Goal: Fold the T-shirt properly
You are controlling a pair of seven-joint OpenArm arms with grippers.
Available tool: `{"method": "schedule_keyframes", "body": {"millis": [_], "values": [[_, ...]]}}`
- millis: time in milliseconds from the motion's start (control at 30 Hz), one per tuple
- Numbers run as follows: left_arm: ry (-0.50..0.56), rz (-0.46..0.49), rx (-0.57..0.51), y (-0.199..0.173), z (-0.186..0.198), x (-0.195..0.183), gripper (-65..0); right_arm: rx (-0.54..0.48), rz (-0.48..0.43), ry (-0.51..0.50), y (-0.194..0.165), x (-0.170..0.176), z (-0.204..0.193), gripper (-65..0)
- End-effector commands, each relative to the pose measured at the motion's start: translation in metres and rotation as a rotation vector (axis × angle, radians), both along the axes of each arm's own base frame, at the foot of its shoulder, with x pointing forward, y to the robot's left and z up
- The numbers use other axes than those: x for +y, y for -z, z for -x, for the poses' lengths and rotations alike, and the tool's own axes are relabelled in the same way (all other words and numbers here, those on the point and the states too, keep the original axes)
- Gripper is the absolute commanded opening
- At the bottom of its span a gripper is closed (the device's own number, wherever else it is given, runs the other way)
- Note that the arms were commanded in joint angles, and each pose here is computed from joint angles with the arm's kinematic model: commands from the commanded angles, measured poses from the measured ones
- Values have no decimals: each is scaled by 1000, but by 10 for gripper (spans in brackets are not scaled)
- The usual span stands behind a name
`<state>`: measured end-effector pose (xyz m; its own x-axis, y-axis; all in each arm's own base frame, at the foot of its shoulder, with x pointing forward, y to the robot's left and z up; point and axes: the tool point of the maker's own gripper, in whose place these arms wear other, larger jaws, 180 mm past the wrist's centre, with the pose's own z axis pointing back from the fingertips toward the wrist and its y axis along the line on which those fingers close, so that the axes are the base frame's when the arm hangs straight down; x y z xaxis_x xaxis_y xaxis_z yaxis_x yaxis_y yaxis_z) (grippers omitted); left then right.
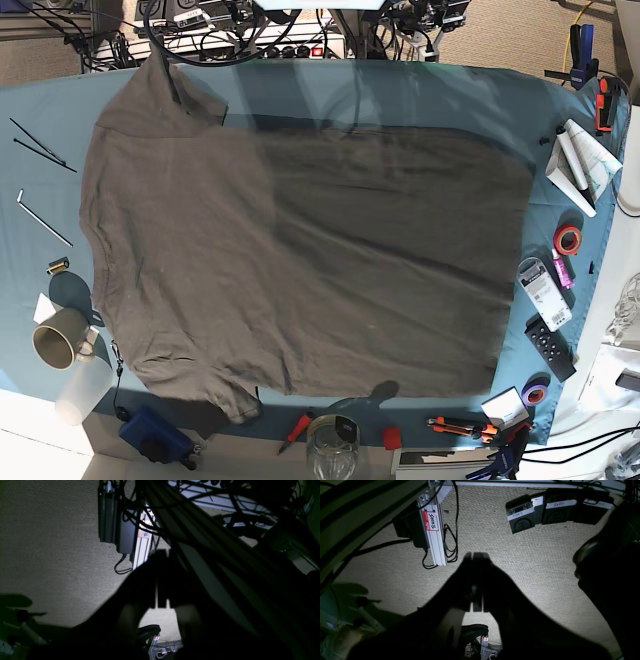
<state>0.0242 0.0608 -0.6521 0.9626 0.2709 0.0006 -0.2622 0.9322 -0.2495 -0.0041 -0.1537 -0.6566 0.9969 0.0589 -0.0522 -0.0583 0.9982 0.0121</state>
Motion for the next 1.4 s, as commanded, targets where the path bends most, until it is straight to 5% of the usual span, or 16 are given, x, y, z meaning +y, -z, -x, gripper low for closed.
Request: {"method": "schedule_keyframes", "body": {"millis": [0, 667, 1367], "values": [[0, 10, -3, -1, -1, -4, -650, 5, -1, 0, 0, -2, 2, -650], [12, 52, -18, -3, -2, -8, -650, 23, 3, -1, -1, -5, 5, -650], [52, -127, 70, -8, 80, 100, -650, 49, 146, -30, -22, -98, 28, -650]]}}
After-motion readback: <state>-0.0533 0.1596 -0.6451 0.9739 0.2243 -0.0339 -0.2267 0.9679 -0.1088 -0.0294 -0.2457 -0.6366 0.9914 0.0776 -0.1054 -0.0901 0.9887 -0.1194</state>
